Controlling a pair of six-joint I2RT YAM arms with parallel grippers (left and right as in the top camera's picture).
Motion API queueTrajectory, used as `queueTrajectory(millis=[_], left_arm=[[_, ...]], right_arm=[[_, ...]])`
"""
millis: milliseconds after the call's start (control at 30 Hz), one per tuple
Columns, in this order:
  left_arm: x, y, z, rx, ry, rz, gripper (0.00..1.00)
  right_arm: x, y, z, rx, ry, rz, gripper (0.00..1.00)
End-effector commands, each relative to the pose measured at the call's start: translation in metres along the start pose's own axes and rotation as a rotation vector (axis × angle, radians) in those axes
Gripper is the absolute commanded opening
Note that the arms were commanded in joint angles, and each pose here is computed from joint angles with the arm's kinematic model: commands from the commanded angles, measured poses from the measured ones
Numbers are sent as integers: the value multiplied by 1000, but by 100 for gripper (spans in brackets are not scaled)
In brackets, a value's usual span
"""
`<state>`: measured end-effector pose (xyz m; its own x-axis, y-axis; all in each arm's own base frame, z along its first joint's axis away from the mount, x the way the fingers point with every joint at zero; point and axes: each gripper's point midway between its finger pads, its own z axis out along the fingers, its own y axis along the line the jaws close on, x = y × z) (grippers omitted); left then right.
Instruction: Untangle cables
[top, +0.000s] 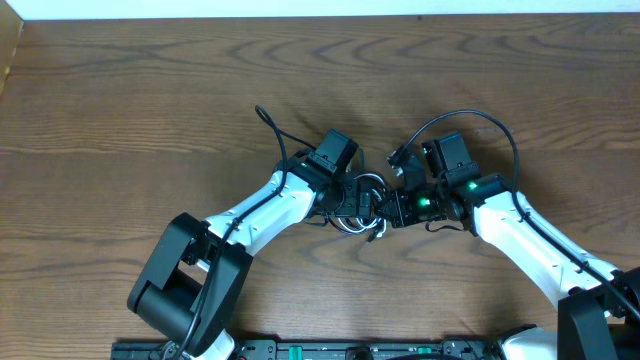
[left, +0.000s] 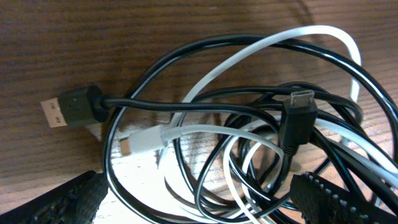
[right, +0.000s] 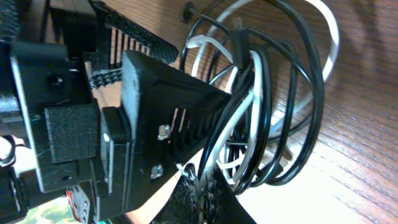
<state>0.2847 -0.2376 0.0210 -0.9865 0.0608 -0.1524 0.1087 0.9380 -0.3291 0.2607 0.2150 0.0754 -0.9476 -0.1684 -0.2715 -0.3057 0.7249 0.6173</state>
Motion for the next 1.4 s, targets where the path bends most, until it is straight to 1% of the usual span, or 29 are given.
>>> queueTrajectory(millis=[0, 200, 500, 800, 967, 1067, 1233, 1367], left_arm=[[-1, 5, 5, -26, 2, -5, 98], [-1, 4, 5, -25, 2, -5, 98], [3, 7, 6, -32, 11, -8, 98], [13, 22, 12, -81, 20, -36, 98], [25, 37, 18, -130, 39, -45, 98], [35, 49, 21, -165, 55, -49, 98], [48, 62, 25, -205, 78, -54, 98], [53, 65, 26, -211, 90, -56, 98]], right_arm=[[-3, 15, -4, -53, -9, -18, 1], [-2, 22, -5, -96, -1, -22, 1], [-4, 23, -5, -100, -9, -29, 1], [-4, 24, -5, -106, -10, -30, 1], [-6, 38, -7, -185, -10, -50, 1], [-11, 48, -10, -241, -26, -76, 1], [-25, 49, -14, -252, -80, -81, 1], [-54, 41, -27, -257, -187, -56, 1]])
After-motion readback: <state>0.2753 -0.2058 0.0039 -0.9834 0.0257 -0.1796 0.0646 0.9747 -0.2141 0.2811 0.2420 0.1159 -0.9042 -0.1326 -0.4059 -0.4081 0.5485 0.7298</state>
